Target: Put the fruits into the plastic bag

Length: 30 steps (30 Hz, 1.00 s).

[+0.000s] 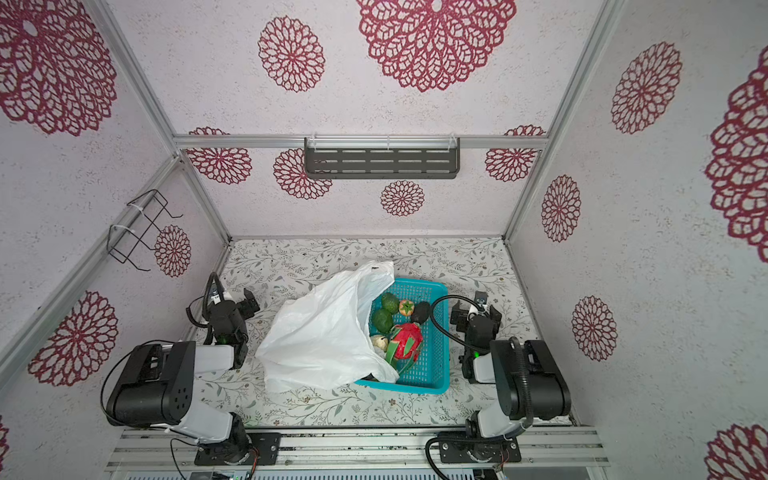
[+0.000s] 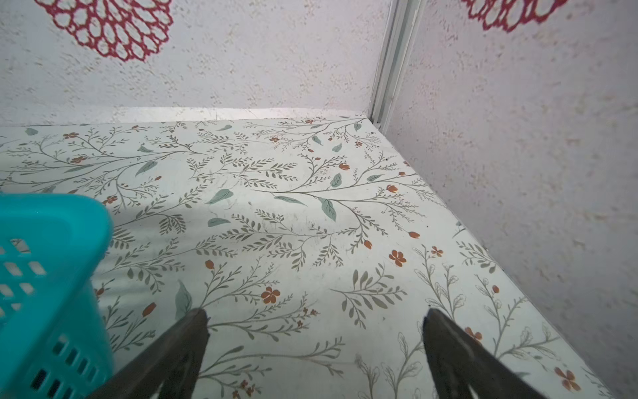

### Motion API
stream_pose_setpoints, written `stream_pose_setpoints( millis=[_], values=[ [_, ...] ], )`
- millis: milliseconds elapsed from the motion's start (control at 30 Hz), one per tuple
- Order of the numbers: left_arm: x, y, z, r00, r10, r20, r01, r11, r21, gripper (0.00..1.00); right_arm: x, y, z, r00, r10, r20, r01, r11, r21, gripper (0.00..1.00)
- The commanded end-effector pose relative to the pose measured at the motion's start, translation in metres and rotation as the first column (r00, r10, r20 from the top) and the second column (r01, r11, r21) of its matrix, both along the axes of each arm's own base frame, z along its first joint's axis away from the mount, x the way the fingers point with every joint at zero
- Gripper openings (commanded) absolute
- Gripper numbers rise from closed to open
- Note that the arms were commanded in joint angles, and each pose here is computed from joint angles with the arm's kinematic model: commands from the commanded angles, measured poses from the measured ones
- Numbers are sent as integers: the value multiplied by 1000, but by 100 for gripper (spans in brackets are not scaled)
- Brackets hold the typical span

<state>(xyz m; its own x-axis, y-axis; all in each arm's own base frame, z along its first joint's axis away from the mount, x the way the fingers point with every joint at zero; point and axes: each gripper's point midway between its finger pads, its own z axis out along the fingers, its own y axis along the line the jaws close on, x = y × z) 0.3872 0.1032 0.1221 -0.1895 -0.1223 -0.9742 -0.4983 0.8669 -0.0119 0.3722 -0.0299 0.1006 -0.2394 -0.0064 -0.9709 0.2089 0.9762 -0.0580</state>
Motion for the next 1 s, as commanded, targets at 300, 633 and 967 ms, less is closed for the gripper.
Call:
stream_pose_setpoints(
  millis=[300, 633, 967],
  values=[
    [1, 0, 3, 1000, -4, 5, 4, 1000, 18, 97, 5, 1, 13, 999, 5, 51, -6, 1000, 22, 99],
    [1, 0, 3, 1000, -4, 5, 4, 1000, 19, 97, 5, 1, 13, 999, 4, 53, -6, 1000, 24, 99],
    [2, 1, 13, 1000, 19, 16, -20, 999, 39, 97, 4, -2, 16, 998, -10, 59, 8, 1000, 28, 99]
  ],
)
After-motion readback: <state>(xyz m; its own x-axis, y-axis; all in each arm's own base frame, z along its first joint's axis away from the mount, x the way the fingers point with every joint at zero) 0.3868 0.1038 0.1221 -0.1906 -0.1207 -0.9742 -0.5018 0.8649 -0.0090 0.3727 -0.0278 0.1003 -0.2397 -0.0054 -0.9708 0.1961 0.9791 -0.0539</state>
